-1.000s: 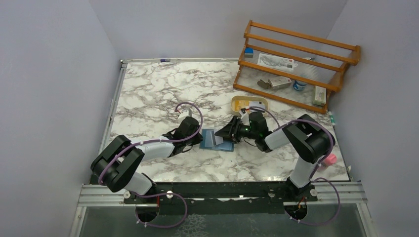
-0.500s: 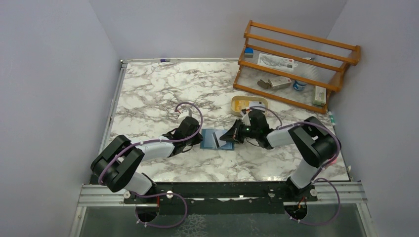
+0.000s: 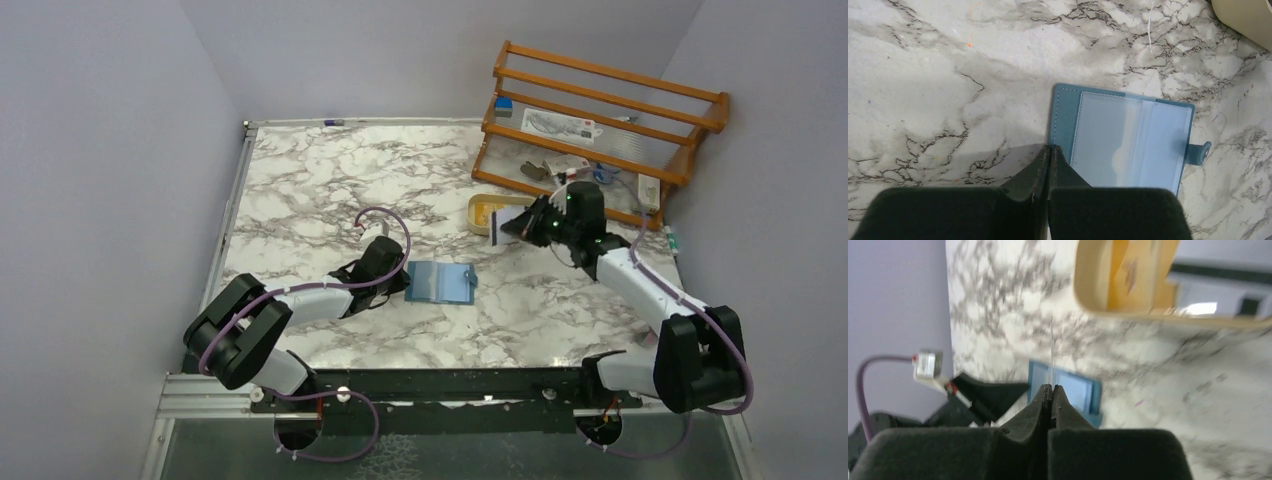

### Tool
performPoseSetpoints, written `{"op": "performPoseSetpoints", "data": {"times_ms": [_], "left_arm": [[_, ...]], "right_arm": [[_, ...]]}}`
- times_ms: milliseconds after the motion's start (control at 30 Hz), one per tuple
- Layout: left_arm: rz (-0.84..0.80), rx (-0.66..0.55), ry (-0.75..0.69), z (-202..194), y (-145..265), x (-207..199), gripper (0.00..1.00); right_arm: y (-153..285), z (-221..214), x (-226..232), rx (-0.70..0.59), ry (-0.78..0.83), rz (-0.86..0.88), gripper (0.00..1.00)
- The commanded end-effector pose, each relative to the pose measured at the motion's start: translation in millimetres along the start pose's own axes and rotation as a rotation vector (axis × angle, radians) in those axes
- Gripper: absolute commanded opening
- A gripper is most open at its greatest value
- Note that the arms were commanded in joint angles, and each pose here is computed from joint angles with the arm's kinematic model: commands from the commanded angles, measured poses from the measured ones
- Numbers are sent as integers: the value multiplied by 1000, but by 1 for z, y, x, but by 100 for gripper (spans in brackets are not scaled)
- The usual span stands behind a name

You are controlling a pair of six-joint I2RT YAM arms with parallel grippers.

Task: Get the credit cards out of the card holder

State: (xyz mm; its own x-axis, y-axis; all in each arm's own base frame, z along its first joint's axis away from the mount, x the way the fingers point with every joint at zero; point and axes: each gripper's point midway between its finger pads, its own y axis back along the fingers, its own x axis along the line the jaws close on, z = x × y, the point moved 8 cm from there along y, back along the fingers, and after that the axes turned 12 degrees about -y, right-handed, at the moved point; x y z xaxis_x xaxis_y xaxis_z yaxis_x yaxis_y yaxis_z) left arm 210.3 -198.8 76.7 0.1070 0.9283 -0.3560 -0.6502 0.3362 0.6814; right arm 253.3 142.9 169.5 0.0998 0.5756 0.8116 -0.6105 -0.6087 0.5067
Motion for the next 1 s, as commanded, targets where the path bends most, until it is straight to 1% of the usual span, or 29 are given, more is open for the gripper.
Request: {"op": "performPoseSetpoints", "data": {"times_ms": [0, 133, 267, 433, 967], "left_arm": [[45, 126, -57, -25, 5, 14, 0], [49, 115, -56, -24, 9, 15, 0], [55, 101, -44, -25, 14, 18, 0], [60, 106, -51, -25, 15, 19, 0], [65, 124, -61, -25, 9, 17, 0]], "right_arm": [[8, 62, -8, -132, 29, -73, 1], [-5, 94, -26, -156, 6, -101, 1], [-18, 107, -37, -164, -15, -87, 1], [-29, 110, -48, -170, -33, -89, 1], [-43, 109, -77, -168, -76, -137, 1]]}}
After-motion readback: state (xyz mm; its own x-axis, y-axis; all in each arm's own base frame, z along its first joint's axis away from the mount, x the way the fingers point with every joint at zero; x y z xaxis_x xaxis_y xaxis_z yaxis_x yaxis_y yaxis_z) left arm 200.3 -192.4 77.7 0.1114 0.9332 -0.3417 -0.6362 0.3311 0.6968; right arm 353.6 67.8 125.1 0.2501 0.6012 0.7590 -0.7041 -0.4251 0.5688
